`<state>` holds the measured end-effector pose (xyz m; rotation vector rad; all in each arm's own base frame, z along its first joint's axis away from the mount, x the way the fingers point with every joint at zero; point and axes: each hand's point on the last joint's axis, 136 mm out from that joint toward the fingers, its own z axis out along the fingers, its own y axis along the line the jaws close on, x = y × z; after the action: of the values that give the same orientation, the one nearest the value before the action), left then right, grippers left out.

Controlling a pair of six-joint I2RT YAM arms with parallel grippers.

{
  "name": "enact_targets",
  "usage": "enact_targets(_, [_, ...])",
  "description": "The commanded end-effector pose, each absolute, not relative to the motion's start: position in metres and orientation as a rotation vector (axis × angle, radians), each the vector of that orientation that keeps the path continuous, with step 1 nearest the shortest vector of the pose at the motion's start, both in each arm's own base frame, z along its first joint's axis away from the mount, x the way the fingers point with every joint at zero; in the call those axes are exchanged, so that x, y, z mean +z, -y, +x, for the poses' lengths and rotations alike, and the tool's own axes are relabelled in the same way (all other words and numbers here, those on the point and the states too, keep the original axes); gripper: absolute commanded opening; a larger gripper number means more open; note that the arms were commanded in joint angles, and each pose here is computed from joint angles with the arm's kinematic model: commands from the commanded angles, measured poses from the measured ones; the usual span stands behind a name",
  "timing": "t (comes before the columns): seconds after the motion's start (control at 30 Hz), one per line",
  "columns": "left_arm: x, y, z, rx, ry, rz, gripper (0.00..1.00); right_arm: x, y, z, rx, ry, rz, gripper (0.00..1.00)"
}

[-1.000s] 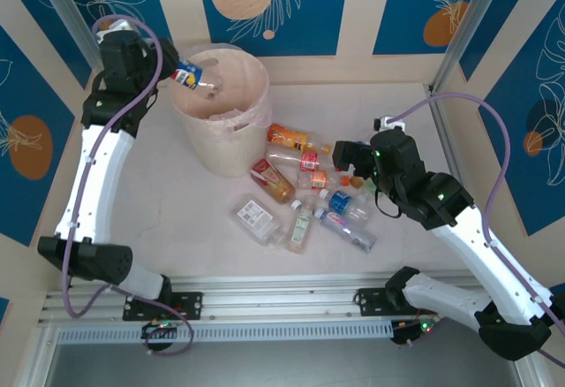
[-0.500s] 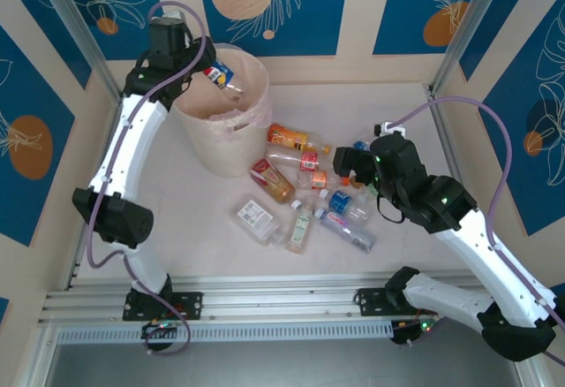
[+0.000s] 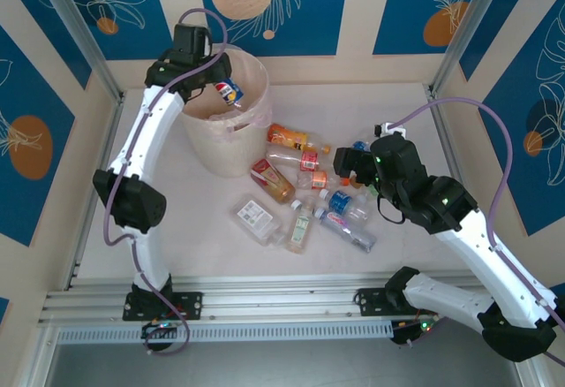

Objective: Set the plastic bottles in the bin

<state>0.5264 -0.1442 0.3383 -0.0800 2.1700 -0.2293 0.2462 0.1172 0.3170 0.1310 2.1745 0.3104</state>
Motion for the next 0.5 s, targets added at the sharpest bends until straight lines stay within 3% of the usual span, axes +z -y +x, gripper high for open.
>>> enact_targets(0.0, [0.335,0.160,0.524,-0.210,-2.187,0.004,0.58,0.325,-0.121,0.248,0.344,-2.156,0.152,0.99])
enact_targets(0.47, [0.293,0.172,0.530,-0.111,-2.270,0.058,0.60,0.322,-0.120,0.247,0.337,-2.164,0.156,0.99])
